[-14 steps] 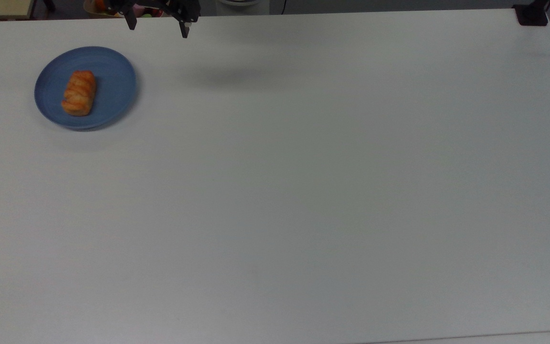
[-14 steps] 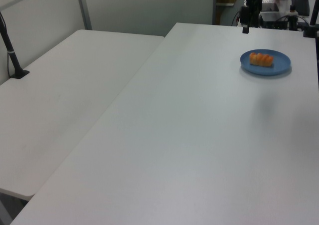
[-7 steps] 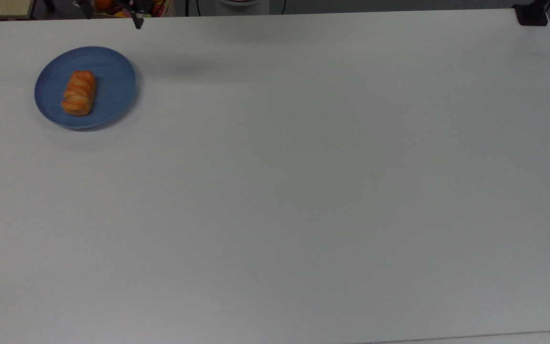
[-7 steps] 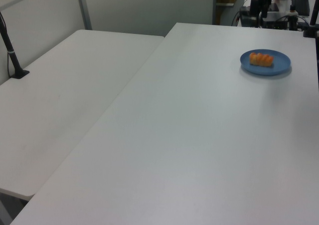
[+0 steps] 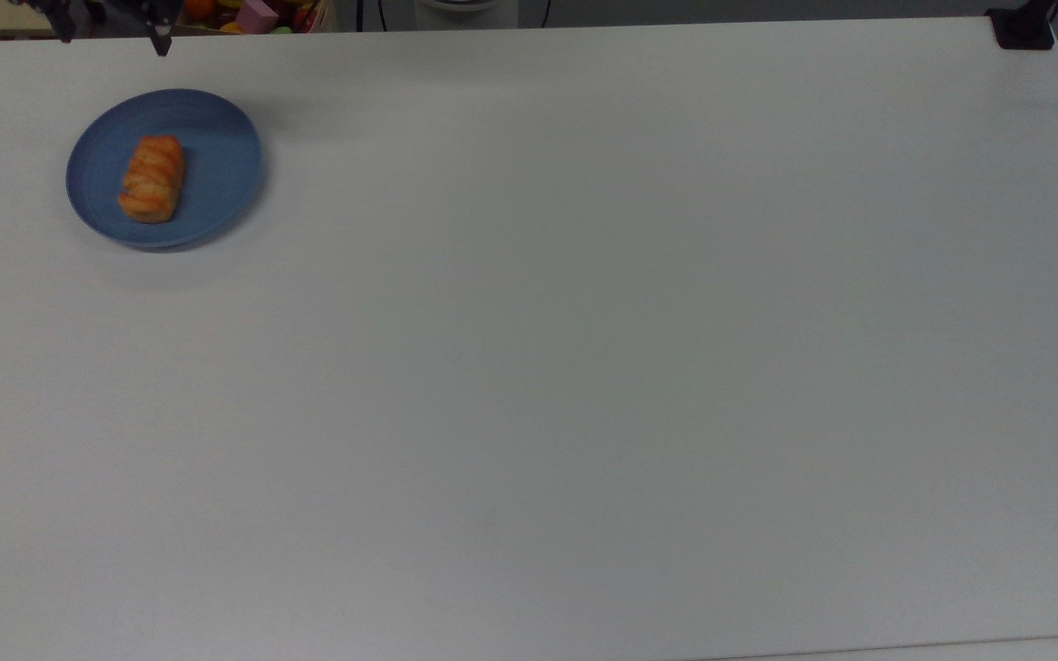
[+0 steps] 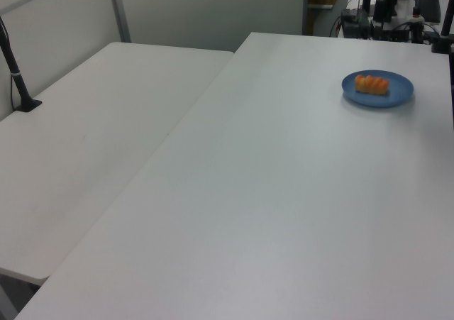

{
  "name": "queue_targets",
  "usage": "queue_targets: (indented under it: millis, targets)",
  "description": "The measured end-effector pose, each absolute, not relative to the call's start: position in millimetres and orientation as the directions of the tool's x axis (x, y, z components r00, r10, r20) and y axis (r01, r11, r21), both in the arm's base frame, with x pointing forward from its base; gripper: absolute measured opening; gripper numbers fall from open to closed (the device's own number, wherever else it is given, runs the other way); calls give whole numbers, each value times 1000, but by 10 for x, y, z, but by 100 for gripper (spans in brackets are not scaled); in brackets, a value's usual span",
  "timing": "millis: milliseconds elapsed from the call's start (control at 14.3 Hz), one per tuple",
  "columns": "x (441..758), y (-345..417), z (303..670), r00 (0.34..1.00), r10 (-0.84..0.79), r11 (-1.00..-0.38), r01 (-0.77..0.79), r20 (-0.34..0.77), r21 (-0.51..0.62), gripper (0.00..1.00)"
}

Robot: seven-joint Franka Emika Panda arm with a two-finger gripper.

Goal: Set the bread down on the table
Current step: 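Lower the gripper onto the orange bread roll on the plate, then close the gripper around the bread roll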

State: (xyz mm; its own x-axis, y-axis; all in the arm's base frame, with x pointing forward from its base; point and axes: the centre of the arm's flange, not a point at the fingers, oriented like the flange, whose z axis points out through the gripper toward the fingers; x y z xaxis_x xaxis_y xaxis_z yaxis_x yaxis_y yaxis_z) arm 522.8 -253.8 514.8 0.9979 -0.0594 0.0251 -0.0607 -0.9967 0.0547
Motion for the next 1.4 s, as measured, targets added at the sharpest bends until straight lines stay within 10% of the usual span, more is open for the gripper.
queue_targets:
  millis: [768, 977, 1396]
  targets:
    - [5245, -2855, 3577, 1000, -4, -989, -1, -16, 151, 93]
    - [5304, -2840, 3385, 1000, 7, -985, 11, -23, 169, 80]
    - [5362, -2753, 3304, 999, 26, -985, 30, -27, 171, 16]
